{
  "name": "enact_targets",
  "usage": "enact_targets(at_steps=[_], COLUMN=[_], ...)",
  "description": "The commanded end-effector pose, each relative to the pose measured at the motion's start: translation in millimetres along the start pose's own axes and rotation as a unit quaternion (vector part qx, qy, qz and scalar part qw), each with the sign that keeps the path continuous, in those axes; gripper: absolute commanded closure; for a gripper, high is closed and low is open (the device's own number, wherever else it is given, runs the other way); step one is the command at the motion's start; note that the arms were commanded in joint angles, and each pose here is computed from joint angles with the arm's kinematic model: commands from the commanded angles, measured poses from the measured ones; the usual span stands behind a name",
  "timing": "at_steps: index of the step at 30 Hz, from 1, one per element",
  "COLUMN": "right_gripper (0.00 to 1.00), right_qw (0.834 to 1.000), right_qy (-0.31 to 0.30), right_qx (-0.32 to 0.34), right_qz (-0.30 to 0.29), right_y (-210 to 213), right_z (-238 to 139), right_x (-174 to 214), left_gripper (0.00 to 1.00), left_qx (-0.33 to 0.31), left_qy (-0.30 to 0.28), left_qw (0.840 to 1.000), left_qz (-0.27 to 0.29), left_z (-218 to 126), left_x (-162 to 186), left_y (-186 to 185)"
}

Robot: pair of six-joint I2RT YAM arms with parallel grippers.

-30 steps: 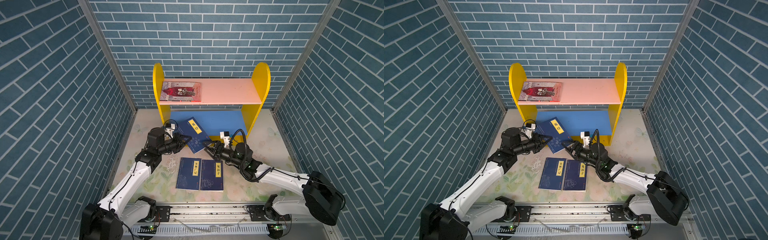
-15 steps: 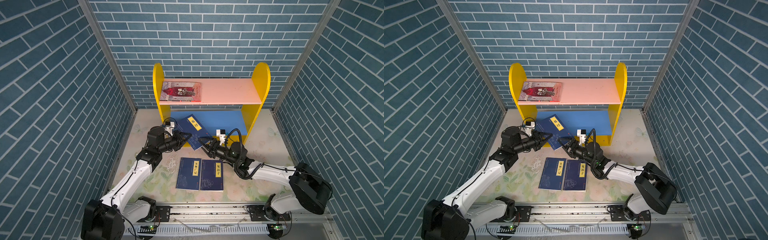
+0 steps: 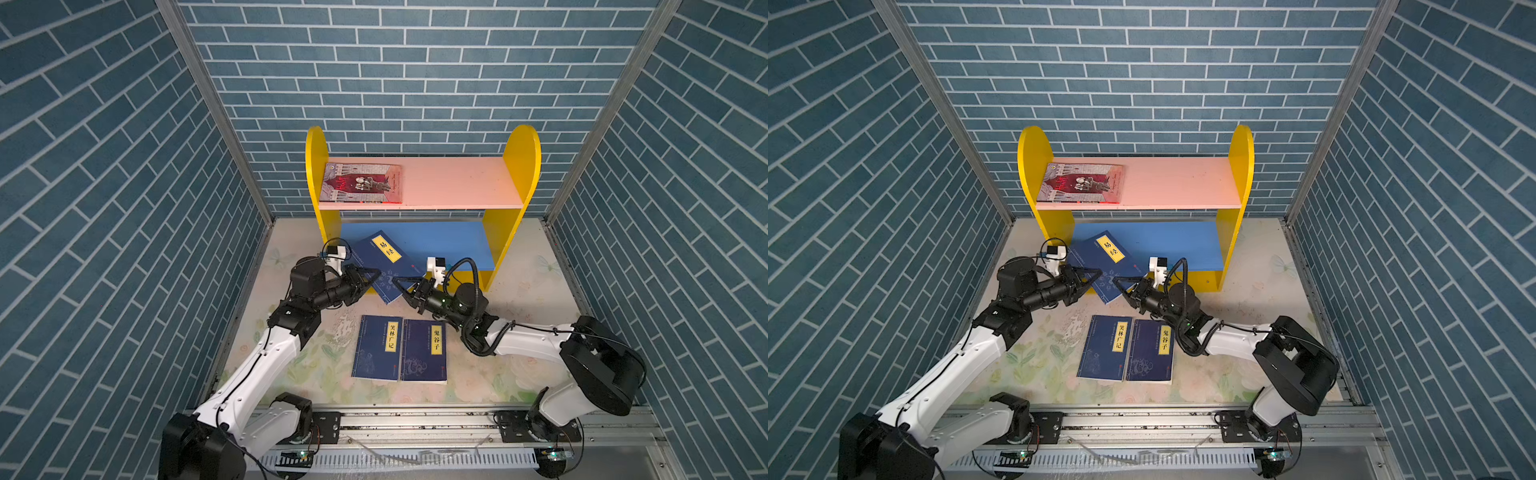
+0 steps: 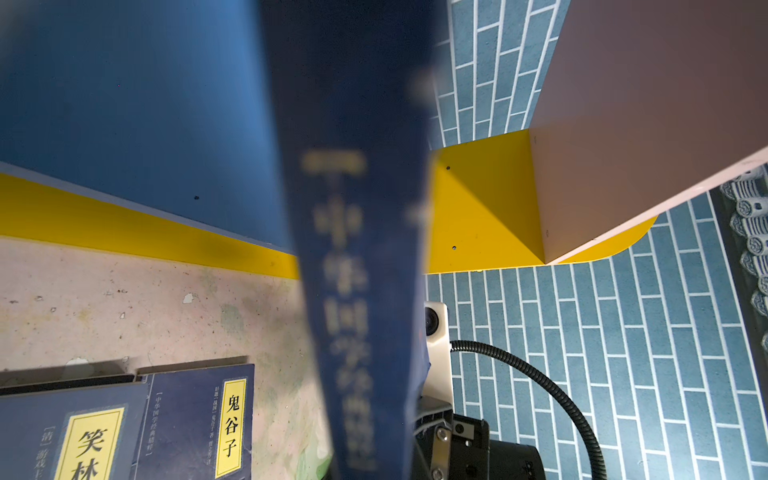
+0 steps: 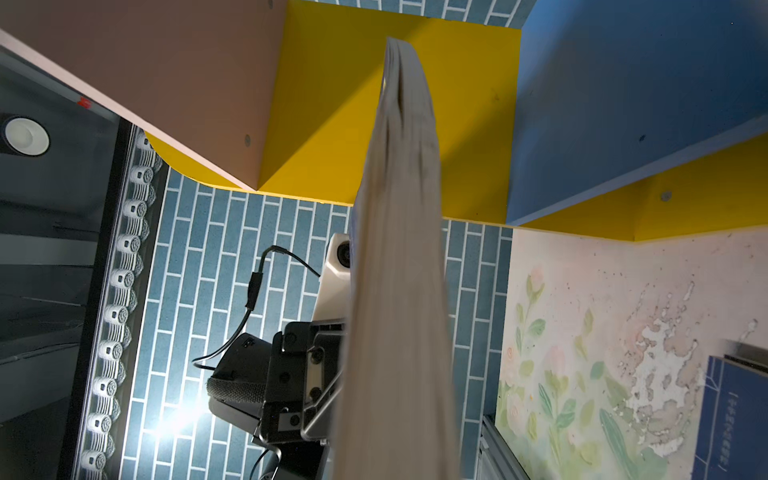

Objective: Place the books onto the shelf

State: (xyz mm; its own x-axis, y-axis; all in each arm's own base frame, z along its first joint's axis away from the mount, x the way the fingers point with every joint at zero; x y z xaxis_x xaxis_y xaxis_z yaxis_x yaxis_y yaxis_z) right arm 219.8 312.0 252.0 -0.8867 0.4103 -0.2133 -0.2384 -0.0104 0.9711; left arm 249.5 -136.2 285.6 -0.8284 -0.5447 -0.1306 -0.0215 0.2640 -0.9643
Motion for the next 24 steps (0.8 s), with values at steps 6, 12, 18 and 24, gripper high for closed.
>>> enact_targets(at_steps=[6,12,18,24], right_gripper=[1.0,1.0,1.0,1.0], right_qw=[1.0,0.999,0.997,0.994], right_qy=[0.01,0.033,0.066,0.095], right_qx=[-0.007,0.002,0.036,0.043], right_qz=[-0.022,-0.024,-0.027,-0.031], right_y=[14,23,26,29], right_z=[-8,-14,-15,-13], right_x=[-10,-16,-19,-23], left_gripper=[0.28,0.25,0.24,0.2], left_qx=[-0.043,-0.11,-0.125,-0.146], left_qy=[0.01,0.031,0.045,0.053], left_qw=[0.997,0.97,0.933,0.922], left_qz=[0.057,0.216,0.335,0.354], left_z=[-23,-44,-56,-59], left_x=[7,15,20,21], left_y=[-1,-9,-15,-12])
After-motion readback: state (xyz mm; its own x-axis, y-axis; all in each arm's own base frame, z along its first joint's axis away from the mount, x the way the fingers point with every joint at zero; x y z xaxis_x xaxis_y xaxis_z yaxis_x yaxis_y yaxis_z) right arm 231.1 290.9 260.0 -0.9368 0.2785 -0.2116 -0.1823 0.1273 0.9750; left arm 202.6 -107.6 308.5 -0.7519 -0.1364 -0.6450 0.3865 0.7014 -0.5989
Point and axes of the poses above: each gripper's point midway between its finger pads, its own z axis out along the fingers, its own y axis along the line the jaws close on, x = y × z, the point moved 8 cm from there along -z, back along the fingers, and after that the axes turned 5 degrees about -z, right-handed, at the moved point
